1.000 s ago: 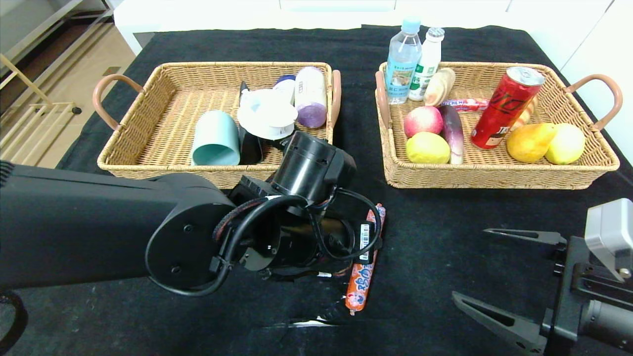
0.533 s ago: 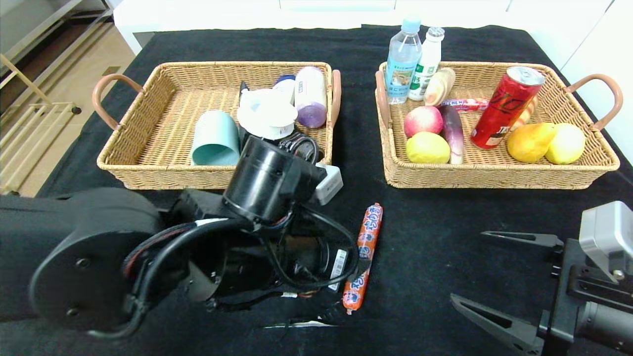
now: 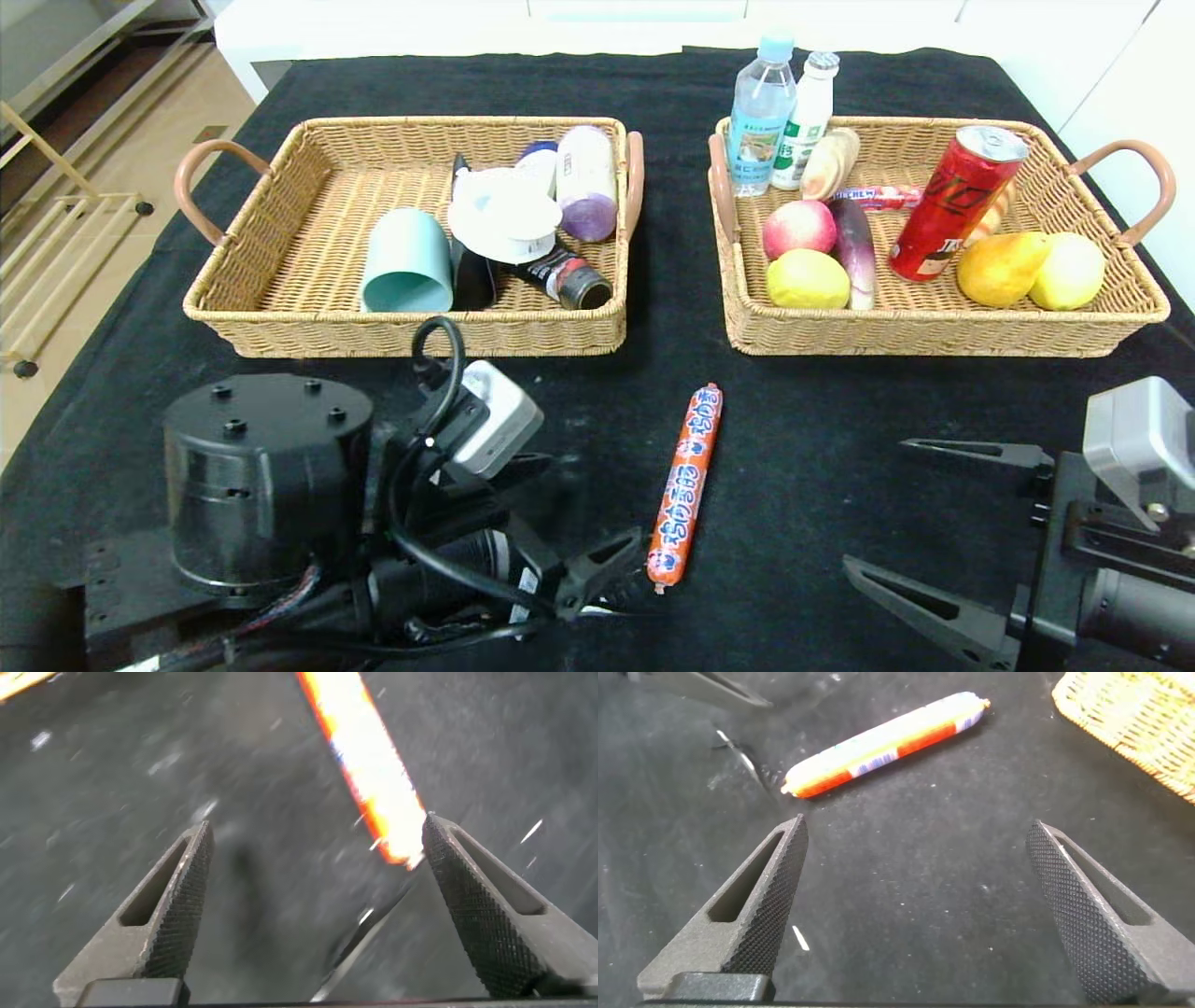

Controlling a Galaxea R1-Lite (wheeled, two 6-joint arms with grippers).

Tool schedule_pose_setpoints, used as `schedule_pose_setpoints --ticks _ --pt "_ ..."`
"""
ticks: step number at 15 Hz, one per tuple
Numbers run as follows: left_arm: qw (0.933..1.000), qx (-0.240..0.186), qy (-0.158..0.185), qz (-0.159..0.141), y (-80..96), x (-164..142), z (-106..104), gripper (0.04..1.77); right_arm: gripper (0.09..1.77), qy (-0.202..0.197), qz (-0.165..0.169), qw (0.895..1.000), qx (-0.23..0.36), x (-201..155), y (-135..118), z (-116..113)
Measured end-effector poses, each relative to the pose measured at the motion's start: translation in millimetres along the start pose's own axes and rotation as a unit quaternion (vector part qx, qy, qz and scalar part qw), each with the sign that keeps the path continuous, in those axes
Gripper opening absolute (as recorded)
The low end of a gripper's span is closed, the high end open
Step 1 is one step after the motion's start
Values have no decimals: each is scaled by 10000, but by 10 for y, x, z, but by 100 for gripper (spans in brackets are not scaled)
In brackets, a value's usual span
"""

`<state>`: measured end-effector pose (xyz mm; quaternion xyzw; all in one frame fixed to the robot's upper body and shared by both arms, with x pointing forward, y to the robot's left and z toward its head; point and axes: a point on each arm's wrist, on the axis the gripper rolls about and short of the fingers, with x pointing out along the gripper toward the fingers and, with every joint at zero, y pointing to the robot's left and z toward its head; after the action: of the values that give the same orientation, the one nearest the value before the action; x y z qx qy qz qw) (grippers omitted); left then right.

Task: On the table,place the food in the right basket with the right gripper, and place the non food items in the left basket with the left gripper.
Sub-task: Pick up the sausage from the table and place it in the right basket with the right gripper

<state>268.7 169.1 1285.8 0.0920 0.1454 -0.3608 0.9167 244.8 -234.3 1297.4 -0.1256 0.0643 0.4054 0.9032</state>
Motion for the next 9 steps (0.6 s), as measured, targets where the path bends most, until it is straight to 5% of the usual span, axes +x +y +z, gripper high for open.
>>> schedule_pose_setpoints --ticks 5,9 --pt "9989 114 -450 -75 169 -294 -186 167 171 106 30 9990 429 97 40 30" --pt "9986 135 -510 -51 219 -420 -241 169 171 439 -1039 9900 850 247 214 178"
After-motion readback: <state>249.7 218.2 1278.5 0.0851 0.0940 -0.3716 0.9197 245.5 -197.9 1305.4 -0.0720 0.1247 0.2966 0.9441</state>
